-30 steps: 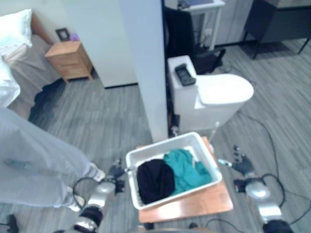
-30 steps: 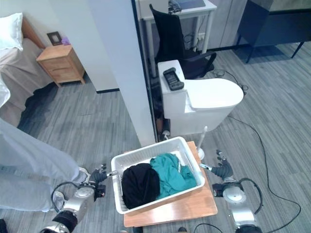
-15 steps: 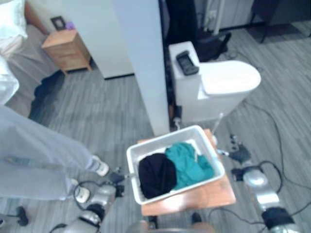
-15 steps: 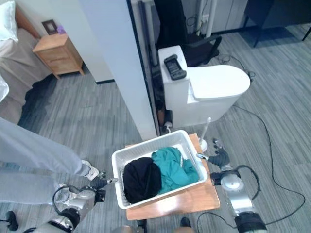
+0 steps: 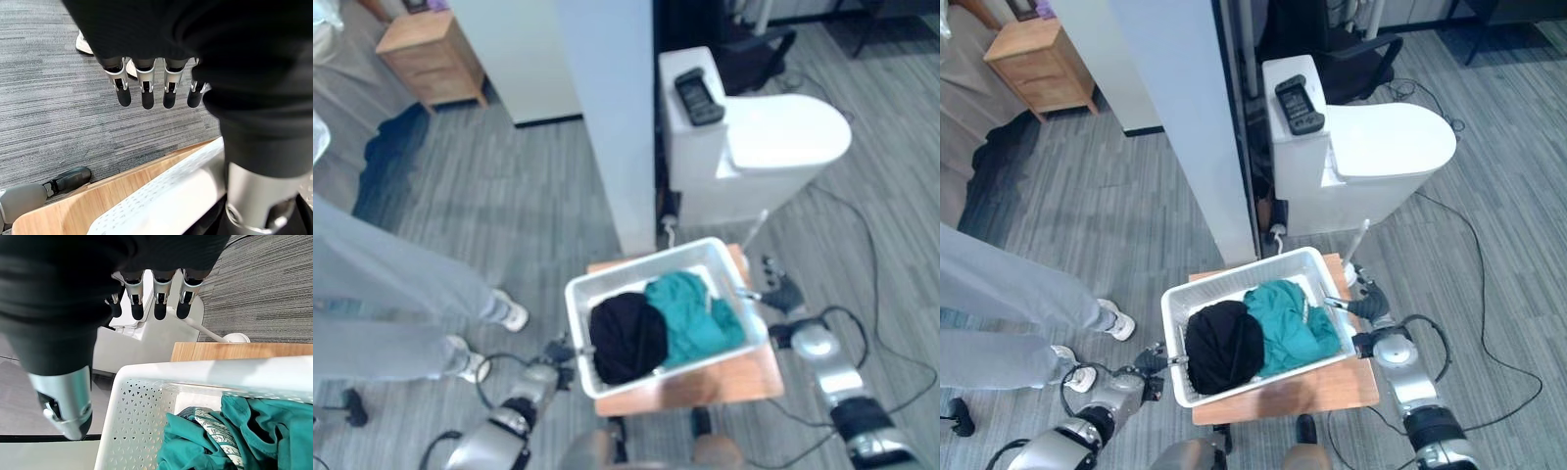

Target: Grab the laundry basket,head to the washer,open it,put in the laundry and shut it.

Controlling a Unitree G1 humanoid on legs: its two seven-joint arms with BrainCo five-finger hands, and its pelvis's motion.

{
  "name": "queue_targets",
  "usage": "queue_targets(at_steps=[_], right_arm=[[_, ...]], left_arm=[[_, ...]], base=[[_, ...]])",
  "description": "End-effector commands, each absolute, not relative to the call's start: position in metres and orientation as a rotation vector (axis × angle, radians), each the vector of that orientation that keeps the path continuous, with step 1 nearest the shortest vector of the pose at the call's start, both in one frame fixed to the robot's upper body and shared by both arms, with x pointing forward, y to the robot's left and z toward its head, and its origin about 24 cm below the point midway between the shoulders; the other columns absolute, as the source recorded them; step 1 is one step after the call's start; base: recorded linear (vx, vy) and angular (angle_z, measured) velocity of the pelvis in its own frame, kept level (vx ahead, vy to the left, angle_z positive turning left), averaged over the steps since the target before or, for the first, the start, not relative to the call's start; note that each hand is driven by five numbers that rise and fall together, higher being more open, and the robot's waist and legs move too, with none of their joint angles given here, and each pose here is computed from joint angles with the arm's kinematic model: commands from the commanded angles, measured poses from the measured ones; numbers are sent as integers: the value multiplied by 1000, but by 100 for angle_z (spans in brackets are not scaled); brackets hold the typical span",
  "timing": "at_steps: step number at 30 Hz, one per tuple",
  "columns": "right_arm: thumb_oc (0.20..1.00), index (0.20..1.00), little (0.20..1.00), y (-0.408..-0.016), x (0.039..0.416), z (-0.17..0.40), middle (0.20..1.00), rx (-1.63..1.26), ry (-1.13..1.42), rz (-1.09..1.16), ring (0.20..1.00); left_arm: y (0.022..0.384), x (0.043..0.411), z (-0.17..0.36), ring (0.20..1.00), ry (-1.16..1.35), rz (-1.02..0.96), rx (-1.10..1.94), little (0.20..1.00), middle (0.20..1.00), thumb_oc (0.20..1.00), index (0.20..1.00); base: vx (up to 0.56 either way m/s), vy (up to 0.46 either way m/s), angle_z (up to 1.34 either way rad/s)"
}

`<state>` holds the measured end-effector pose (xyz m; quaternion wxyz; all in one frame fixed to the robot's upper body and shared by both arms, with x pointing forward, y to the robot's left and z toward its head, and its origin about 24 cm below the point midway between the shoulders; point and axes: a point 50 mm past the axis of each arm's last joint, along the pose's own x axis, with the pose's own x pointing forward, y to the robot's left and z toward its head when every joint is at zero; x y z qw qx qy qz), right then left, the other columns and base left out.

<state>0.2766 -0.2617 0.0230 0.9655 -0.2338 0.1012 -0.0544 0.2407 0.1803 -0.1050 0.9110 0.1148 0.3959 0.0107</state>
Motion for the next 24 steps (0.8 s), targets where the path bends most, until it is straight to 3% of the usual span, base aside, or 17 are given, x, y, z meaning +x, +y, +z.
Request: queue_targets(at_steps=[1,13,24], right_arm=[[1000,1000,1000,-275,283,50,1000,-569,89,-146,1000],[1000,1000,1000,-294,272,21,1000,-550,232,-247,1000],[1000,1000,1000,-278,297,32,1000,-531,197,-192,1000]], left_arm=[[171,271,-84,1000,716,-3,272,1000,1000,1000,1000],[164,277,-75,1000,645,-15,229,1000,1000,1000,1000],[159,277,-76,1000,644,-28,229,1000,1000,1000,1000]], base=[[0,0,0],[-13,4,1],[-3,4,2]])
